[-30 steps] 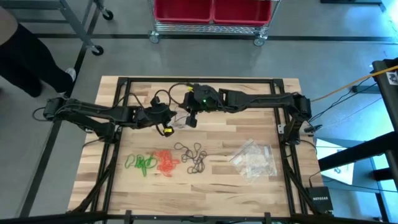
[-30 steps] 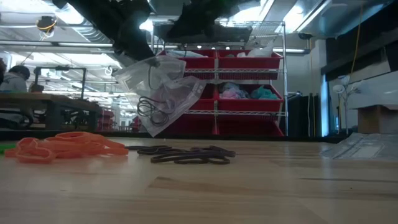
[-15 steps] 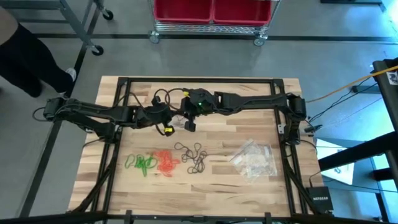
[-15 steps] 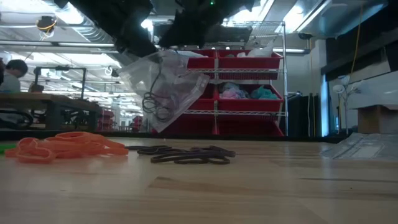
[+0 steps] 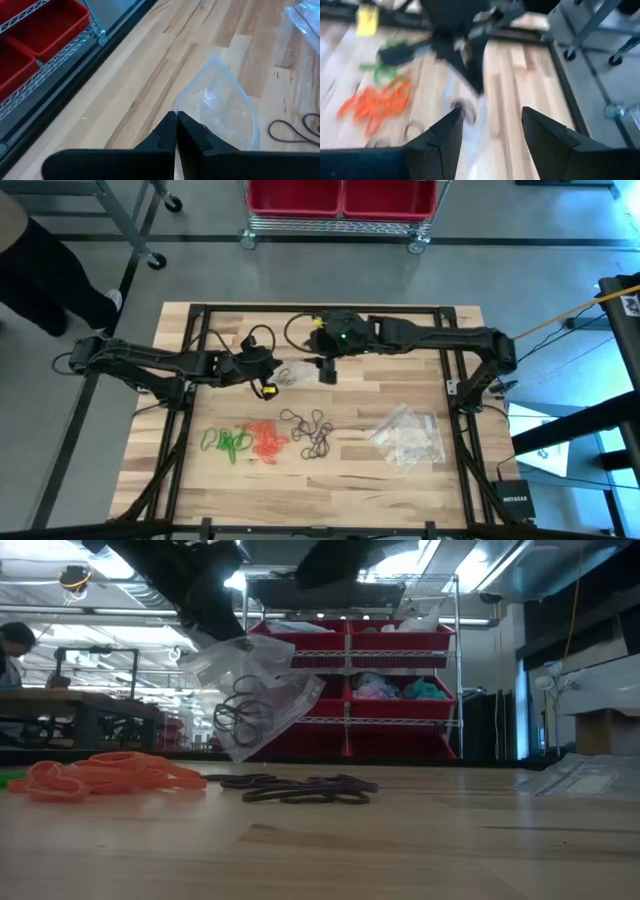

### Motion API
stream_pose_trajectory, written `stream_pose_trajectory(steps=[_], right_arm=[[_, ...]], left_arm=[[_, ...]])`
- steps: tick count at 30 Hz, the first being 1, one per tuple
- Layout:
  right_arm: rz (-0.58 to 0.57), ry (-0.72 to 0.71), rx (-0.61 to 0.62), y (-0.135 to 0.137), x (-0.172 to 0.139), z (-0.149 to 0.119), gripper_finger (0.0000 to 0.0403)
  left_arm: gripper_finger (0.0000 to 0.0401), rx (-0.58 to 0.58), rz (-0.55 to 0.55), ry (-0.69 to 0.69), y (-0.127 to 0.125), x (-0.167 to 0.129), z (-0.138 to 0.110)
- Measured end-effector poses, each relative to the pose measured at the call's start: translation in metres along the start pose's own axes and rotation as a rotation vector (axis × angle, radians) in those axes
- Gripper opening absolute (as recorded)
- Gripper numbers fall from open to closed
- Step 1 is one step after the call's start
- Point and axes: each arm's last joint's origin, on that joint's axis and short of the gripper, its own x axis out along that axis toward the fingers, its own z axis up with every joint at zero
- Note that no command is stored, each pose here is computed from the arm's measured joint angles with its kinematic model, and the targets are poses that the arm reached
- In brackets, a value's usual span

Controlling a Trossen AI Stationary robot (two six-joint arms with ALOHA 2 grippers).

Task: Sort rubber bands
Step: Put the black rubber band into the transparent zip bag

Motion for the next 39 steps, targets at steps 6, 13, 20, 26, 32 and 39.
stream_pose_trajectory(steps=[6, 13, 20, 26, 32, 39], right_arm=[[0.186, 0.172, 0.028, 0.019, 0.019, -0.05, 0.0188], [0.263, 0.118, -0.035, 0.069, 0.062, -0.127, 0.0178], [0.304, 0.131, -0.107, 0.087, 0.095, -0.166, 0.0177], [0.394, 0.148, -0.123, 0.094, 0.118, -0.181, 0.0176], [0.386, 0.158, -0.109, 0.091, 0.129, -0.184, 0.0123], [0.374, 0.194, -0.128, 0.088, 0.129, -0.186, 0.0009]], left_arm=[[0.0, -0.006, -0.001, -0.006, 0.0, 0.0, 0.001], [0.0, -0.005, -0.001, -0.006, 0.0, 0.0, 0.001], [0.0, -0.011, -0.001, -0.007, 0.0, 0.0, 0.001], [0.0, -0.031, -0.001, -0.007, 0.0, 0.0, 0.001], [0.0, -0.038, -0.002, -0.007, 0.0, 0.0, 0.001], [0.0, -0.037, -0.001, -0.007, 0.0, 0.0, 0.001]])
